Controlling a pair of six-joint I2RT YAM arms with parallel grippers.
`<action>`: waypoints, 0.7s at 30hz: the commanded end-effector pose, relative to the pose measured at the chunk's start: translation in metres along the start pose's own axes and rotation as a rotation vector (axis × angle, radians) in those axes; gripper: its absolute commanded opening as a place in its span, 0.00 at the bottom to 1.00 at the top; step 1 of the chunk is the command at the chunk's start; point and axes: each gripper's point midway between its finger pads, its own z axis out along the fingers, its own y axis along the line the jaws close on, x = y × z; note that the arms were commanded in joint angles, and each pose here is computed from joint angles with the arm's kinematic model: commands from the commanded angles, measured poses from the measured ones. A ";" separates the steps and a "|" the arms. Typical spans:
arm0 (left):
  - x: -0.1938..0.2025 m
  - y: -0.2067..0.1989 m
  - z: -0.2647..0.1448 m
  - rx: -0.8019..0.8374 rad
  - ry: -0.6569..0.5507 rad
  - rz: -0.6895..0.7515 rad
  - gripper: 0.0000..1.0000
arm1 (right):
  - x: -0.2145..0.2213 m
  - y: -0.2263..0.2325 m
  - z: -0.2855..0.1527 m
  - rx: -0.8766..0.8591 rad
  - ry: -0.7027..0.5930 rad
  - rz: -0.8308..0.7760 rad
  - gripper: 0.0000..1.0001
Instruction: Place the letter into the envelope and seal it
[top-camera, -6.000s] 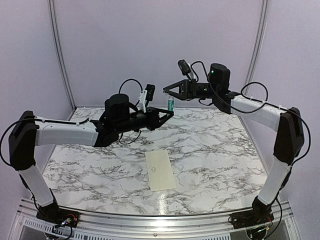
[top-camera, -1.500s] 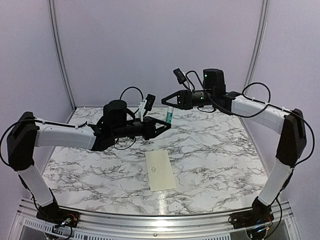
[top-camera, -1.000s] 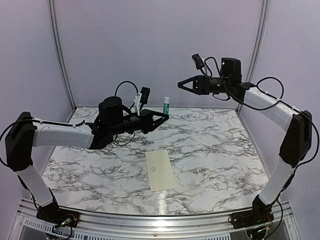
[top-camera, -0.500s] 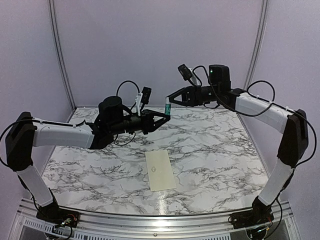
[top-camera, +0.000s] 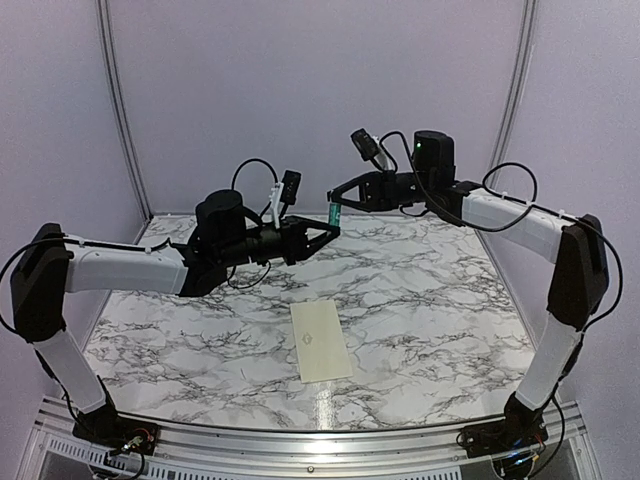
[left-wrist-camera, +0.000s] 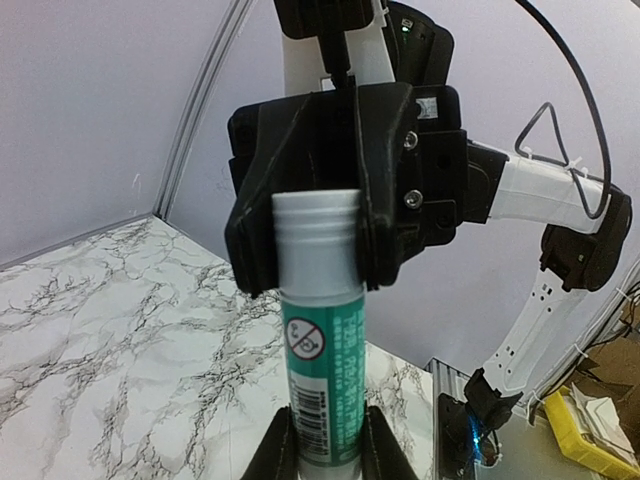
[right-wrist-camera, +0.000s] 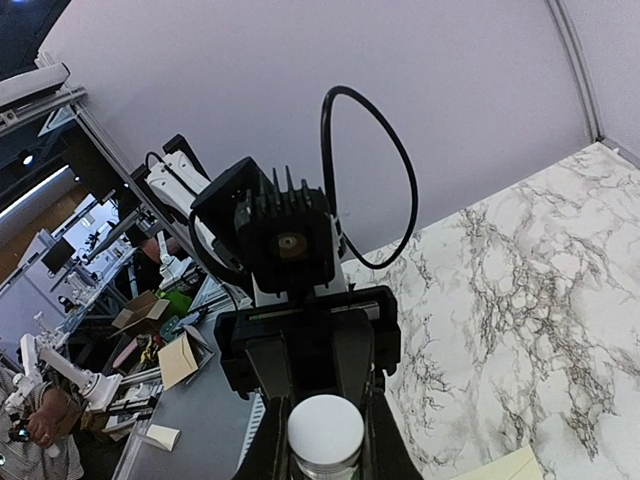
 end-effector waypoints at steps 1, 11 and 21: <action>-0.023 0.002 0.001 -0.039 -0.074 0.051 0.10 | 0.003 -0.002 0.007 0.025 0.001 0.007 0.00; -0.047 0.030 0.002 -0.328 -0.242 0.052 0.09 | 0.062 -0.066 0.006 0.405 0.052 0.127 0.02; 0.053 0.053 -0.047 -0.438 0.107 -0.050 0.11 | -0.047 -0.018 -0.111 0.433 -0.100 -0.117 0.61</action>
